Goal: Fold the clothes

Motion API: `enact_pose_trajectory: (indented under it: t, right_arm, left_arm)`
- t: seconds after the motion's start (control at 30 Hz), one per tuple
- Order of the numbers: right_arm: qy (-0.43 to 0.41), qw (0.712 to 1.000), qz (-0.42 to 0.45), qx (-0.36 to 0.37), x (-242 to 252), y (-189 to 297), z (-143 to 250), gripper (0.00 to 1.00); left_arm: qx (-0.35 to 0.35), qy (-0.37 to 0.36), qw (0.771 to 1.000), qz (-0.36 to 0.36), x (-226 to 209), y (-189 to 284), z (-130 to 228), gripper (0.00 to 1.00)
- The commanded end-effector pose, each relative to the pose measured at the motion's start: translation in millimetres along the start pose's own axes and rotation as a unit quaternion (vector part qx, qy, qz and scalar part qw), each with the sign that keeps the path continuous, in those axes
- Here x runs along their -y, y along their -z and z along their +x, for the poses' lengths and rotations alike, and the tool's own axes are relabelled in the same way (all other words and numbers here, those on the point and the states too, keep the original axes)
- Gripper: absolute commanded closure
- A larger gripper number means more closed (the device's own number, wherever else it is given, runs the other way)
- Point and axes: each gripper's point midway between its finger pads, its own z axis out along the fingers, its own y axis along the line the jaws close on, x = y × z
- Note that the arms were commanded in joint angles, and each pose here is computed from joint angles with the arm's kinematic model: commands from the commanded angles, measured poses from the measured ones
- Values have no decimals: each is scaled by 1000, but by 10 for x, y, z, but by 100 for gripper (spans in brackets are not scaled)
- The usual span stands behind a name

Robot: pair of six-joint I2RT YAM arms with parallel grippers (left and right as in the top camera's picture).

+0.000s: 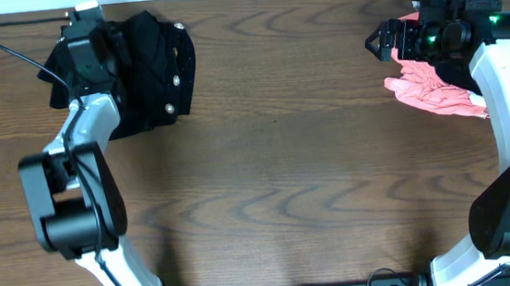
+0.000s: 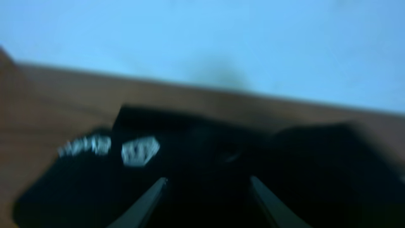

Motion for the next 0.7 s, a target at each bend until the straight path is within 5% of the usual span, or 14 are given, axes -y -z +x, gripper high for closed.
enact_pose_trajectory:
  t: [0.0, 0.17, 0.3, 0.47, 0.67]
  right_arm:
    - [8, 1000, -2, 1, -48, 3, -21, 1]
    - [8, 1000, -3, 2, -48, 3, -25, 1]
    - [8, 1000, -3, 2, -48, 3, -24, 1]
    - [8, 1000, -3, 2, -50, 2, -22, 1]
    - [9, 1000, -3, 3, -50, 1, -30, 1]
  left_arm:
    - [-50, 8, 999, -18, -148, -193, 451, 62]
    - [-154, 2, 988, -17, -187, -324, 1244, 62]
    - [-180, -1, 983, -17, -183, -317, 1420, 62]
    - [-142, 5, 990, -3, -140, -209, 1011, 62]
    - [-46, 10, 999, 6, -78, 162, 74, 61]
